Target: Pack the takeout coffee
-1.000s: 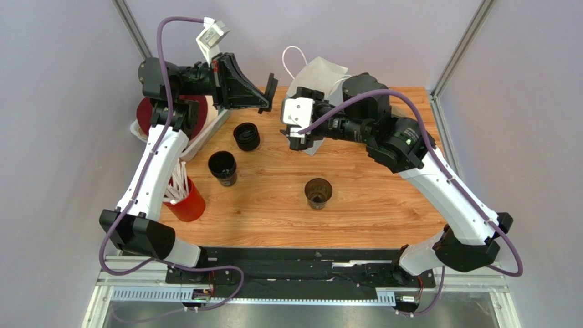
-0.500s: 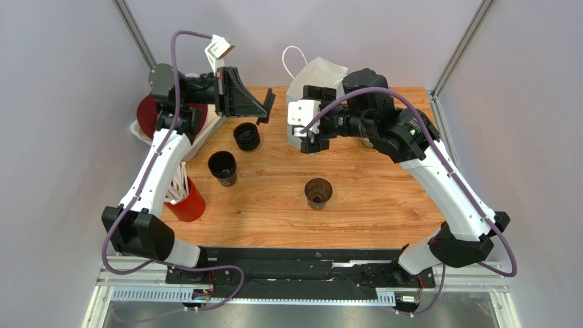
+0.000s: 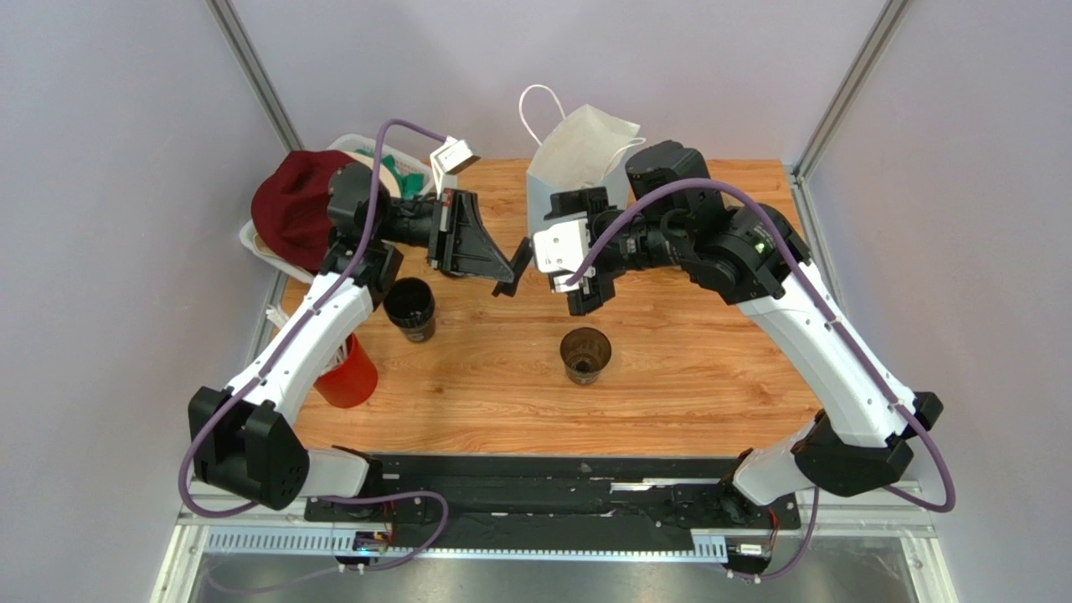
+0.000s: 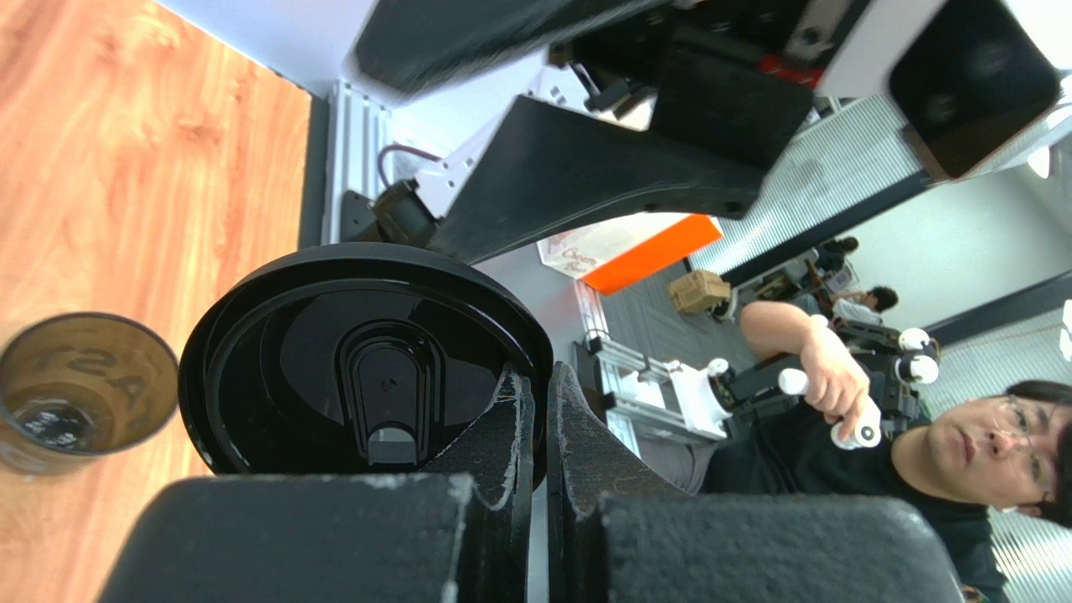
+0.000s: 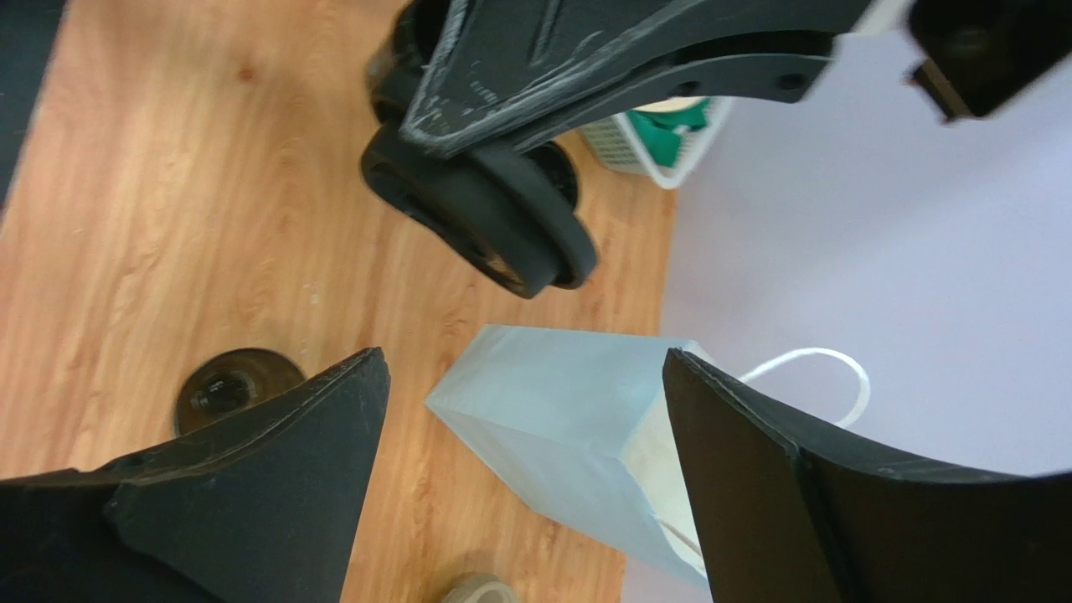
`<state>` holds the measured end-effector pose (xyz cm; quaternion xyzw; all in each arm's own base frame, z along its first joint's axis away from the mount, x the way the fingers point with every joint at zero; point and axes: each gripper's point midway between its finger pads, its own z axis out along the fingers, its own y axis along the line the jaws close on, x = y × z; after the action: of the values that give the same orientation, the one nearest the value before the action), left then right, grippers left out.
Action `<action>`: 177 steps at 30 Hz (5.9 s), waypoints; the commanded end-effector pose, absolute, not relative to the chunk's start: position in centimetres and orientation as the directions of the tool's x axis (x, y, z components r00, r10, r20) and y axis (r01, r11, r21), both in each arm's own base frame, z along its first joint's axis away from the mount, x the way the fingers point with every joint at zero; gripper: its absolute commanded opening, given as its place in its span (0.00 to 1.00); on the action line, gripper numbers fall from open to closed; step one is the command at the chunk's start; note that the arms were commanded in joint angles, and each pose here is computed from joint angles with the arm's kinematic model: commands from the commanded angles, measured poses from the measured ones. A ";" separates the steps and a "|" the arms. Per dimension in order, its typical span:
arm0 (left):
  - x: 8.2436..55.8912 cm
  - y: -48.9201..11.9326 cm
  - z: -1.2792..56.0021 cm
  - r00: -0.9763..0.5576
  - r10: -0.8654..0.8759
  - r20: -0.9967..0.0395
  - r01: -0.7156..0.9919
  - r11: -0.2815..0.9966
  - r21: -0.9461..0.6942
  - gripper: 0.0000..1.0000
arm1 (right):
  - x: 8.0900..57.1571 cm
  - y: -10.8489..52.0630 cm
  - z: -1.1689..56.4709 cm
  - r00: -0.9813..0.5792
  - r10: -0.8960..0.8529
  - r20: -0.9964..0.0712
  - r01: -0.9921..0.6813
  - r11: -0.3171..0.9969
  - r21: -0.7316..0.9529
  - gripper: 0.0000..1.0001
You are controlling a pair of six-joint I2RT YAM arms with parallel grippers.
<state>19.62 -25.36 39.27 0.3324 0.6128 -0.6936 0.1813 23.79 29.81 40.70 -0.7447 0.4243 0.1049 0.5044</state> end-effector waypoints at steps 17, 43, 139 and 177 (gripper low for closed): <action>11.5 -22.8 35.1 -0.608 0.450 -0.654 0.567 -0.330 -0.755 0.00 | 18.0 32.1 36.6 0.614 -0.382 -0.691 -0.787 -0.367 -0.496 0.88; 9.3 -22.3 34.4 -0.601 0.468 -0.648 0.554 -0.341 -0.760 0.00 | 16.7 33.6 34.6 0.577 -0.357 -0.734 -0.786 -0.486 -0.382 0.37; 16.8 -22.1 30.5 -0.055 0.336 -0.940 0.997 0.070 -0.033 0.99 | 16.3 34.4 29.8 0.131 -0.496 -0.858 -0.963 -0.270 0.009 0.00; 15.6 -25.5 30.1 -0.050 0.328 -0.943 0.998 -0.021 -0.060 0.88 | 17.5 34.7 31.2 0.065 -0.428 -0.902 -0.970 -0.238 0.042 0.00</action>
<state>15.51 -24.81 28.46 0.5640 0.6012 -0.4169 0.3830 17.70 33.94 29.22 -0.6665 0.5490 0.4073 0.2975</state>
